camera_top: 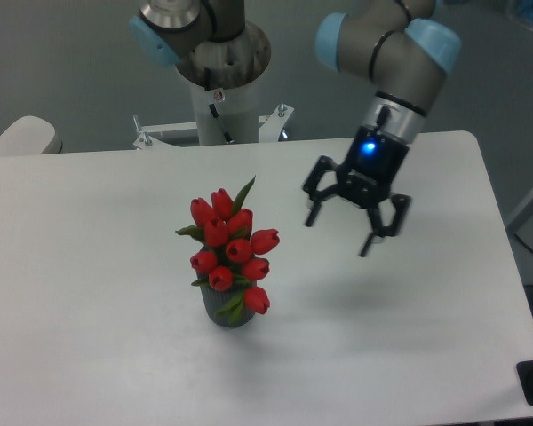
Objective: Insert the flowers into the vase
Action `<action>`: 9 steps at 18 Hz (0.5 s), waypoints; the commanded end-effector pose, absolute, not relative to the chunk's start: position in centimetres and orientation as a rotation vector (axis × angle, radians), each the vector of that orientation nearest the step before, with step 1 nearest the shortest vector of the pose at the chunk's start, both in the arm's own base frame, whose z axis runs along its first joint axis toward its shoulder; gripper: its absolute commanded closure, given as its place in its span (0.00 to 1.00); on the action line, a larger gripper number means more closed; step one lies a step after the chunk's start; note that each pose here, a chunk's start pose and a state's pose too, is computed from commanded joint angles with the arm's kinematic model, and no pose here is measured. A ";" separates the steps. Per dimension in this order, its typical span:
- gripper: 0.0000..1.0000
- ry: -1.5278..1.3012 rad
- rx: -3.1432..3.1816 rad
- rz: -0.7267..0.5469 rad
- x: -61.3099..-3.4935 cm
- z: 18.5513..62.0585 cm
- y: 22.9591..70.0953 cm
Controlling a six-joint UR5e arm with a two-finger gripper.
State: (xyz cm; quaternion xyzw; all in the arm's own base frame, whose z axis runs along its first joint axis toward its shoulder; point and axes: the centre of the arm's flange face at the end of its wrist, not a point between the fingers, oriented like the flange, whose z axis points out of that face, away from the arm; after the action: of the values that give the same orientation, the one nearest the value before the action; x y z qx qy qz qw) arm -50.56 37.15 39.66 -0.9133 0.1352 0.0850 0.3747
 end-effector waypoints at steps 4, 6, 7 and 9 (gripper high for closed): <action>0.00 0.379 -2.423 0.332 -53.3 41.1 37.6; 0.00 0.423 -2.484 0.397 -54.3 41.6 38.3; 0.00 0.460 -2.520 0.433 -54.7 41.6 38.9; 0.00 0.538 -2.592 0.509 -55.7 41.6 39.6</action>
State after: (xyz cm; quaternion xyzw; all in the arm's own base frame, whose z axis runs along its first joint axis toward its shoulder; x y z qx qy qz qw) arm -55.66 39.60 41.64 -0.9377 0.1948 0.1841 0.2210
